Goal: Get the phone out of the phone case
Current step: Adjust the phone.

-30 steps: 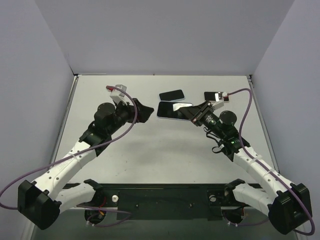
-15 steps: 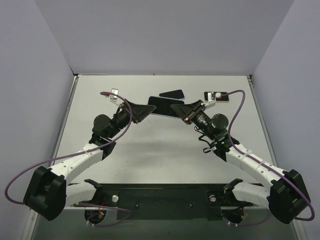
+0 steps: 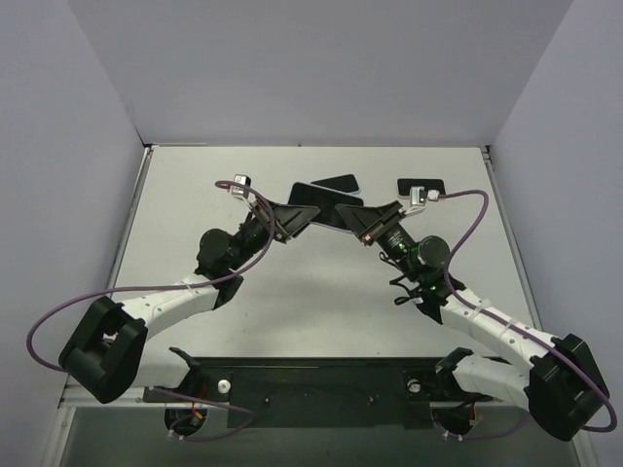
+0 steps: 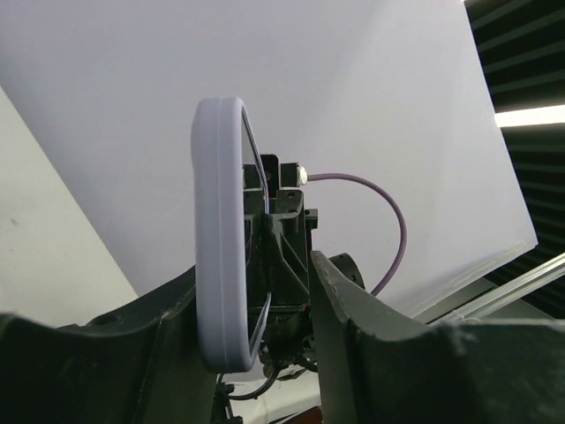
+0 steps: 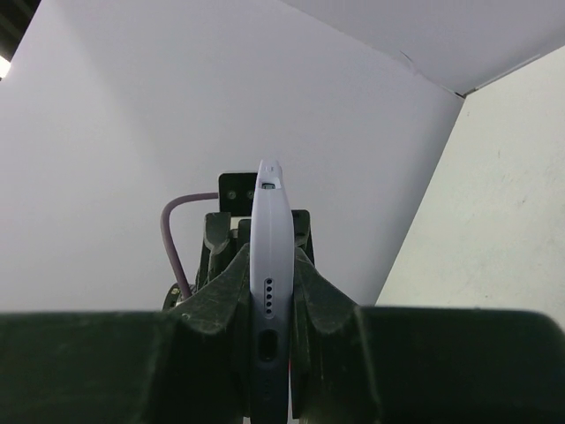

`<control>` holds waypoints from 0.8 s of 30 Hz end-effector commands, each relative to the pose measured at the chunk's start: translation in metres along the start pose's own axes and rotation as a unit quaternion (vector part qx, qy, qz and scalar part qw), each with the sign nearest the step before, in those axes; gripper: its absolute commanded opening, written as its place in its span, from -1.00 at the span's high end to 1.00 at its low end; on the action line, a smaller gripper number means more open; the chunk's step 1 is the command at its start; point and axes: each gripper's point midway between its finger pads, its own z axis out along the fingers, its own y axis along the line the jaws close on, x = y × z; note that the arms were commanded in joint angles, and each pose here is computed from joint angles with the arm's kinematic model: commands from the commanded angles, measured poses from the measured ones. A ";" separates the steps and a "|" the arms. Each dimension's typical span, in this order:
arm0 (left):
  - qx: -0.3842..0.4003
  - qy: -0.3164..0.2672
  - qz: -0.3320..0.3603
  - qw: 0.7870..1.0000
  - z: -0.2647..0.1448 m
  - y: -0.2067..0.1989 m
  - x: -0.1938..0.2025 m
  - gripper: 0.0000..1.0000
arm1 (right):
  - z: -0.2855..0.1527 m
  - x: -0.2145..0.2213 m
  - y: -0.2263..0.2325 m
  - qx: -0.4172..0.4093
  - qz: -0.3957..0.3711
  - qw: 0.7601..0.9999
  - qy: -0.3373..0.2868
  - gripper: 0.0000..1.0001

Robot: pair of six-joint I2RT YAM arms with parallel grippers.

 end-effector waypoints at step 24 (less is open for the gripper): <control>0.097 -0.027 0.034 0.994 0.015 -0.080 -0.022 0.78 | -0.034 0.016 0.024 -0.013 -0.070 0.997 0.041 0.69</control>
